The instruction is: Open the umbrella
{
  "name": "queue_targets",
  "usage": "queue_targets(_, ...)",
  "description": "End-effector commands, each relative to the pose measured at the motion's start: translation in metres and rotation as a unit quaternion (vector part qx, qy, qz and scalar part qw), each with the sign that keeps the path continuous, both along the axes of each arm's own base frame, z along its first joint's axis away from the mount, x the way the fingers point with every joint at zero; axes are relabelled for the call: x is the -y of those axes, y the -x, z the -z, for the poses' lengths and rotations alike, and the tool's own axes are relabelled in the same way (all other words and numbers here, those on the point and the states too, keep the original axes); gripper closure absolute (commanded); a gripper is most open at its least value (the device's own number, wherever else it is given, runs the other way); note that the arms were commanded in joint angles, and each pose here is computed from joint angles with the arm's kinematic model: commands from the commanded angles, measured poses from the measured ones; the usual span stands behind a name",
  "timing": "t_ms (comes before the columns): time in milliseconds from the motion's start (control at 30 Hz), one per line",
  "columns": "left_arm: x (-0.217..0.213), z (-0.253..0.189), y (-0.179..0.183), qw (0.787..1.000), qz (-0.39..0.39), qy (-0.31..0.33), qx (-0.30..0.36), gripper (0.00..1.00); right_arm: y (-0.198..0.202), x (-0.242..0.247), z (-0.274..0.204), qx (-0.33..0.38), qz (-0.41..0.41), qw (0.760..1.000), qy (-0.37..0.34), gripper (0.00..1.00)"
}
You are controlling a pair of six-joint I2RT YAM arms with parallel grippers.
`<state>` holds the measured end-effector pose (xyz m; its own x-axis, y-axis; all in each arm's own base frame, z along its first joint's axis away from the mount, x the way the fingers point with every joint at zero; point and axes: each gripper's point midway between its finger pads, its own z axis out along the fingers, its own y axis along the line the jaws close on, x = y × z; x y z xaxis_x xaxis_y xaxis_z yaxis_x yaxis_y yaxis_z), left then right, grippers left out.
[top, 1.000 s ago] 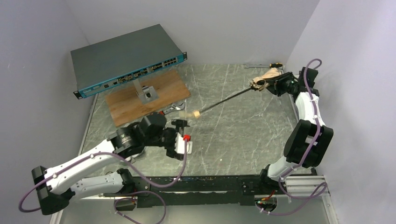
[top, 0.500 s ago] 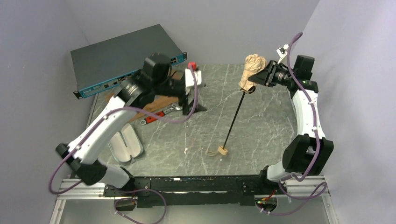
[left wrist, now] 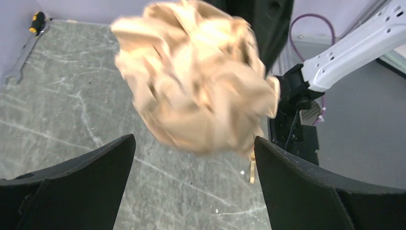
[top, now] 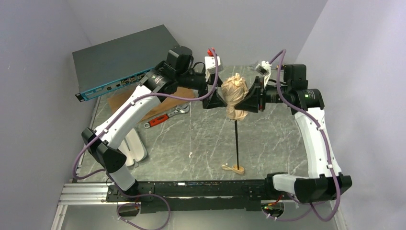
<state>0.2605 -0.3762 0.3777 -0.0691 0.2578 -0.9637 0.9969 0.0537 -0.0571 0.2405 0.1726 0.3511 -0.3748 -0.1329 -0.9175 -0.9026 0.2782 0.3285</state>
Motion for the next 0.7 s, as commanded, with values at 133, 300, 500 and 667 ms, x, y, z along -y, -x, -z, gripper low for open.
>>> queue_targets(133, 0.023, -0.016, 0.023, 0.996, 0.050, 0.053, -0.043, 0.16, 0.030, -0.025, 0.013, 0.058, -0.059, 0.995, 0.050, 0.90)
queue_targets(300, 0.018, -0.019, 0.048, 0.989, 0.121, 0.068, -0.051, 0.86, 0.030, -0.021, 0.020, 0.062, -0.040, 0.995, 0.069, 0.77)
queue_targets(500, -0.007, -0.037, 0.038, 0.989, 0.084, 0.116, -0.034, 1.00, 0.043, 0.003, 0.009, 0.069, 0.032, 0.993, 0.089, 0.33)
queue_targets(667, -0.007, -0.040, 0.016, 0.992, 0.009, 0.111, -0.058, 1.00, 0.027, 0.021, -0.027, 0.169, 0.177, 0.969, 0.042, 0.28)
